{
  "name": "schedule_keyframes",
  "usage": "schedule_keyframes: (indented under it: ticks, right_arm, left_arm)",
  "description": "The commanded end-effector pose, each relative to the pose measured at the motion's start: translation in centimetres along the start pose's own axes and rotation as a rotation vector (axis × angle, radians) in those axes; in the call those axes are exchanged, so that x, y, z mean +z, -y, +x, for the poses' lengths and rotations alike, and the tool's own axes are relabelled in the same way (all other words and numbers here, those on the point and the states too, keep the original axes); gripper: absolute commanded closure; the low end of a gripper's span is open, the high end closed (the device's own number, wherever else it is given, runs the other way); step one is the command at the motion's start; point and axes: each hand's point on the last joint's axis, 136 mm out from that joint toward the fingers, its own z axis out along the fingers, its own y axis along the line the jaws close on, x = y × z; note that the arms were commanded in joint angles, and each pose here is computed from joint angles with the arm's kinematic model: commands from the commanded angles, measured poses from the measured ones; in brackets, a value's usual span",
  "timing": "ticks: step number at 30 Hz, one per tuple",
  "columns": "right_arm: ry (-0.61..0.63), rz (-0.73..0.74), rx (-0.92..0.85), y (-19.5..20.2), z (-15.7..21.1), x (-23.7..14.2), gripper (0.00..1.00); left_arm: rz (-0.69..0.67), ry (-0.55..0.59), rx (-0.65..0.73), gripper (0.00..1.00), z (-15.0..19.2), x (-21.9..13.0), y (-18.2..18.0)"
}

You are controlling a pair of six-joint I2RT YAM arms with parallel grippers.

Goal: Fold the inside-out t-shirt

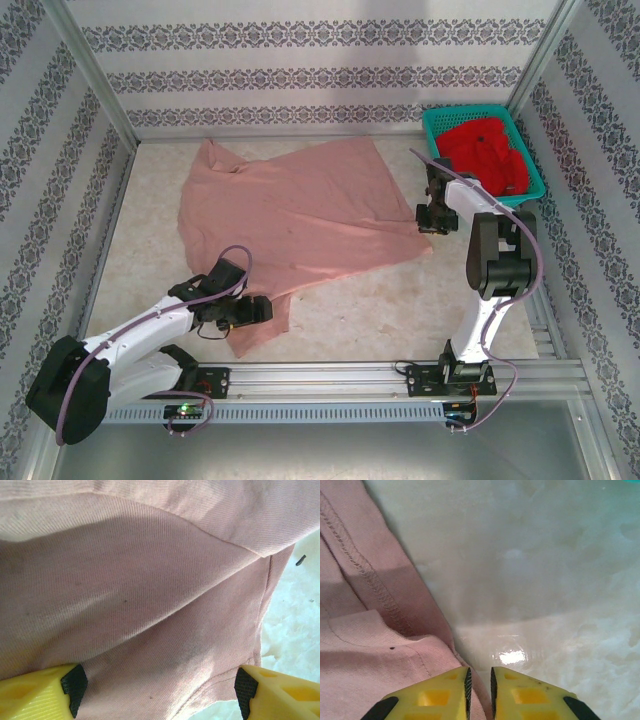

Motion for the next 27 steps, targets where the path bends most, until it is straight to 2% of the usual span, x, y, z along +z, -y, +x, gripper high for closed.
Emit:
schedule_keyframes:
  ticks: [1, 4, 8, 13, 15, 21, 27]
  right_arm:
    - [0.055, -0.076, -0.014, -2.0, 0.1, -2.1, 0.73]
    - [0.081, -0.162, -0.038, -4.4, 0.4, -3.0, 0.67]
    - [0.08, -0.245, -0.021, -6.2, 2.0, -3.3, 0.61]
    - [0.068, -0.246, 0.07, -4.5, 3.5, -2.8, 0.57]
    - [0.068, -0.227, 0.136, -2.7, 3.8, -2.6, 0.54]
    - [0.022, -0.21, 0.228, -0.4, 6.0, -1.3, 0.47]
    - [0.01, -0.213, 0.246, -0.5, 4.7, 0.4, 0.47]
  left_arm:
    - [-0.098, -0.06, -0.022, 0.18, 1.9, 0.1, -2.2]
    - [-0.051, -0.005, 0.004, 0.18, 1.0, -0.8, -1.1]
    - [0.035, 0.135, 0.062, 0.17, -1.5, -3.7, 1.4]
    - [0.079, 0.266, 0.097, 0.16, -3.7, -6.6, 3.1]
    - [0.057, 0.259, 0.082, 0.16, -4.1, -6.5, 3.1]
    - [0.015, 0.115, 0.084, 0.16, -3.2, -4.7, 3.2]
    - [-0.038, 0.055, 0.072, 0.15, -2.3, -4.3, 2.2]
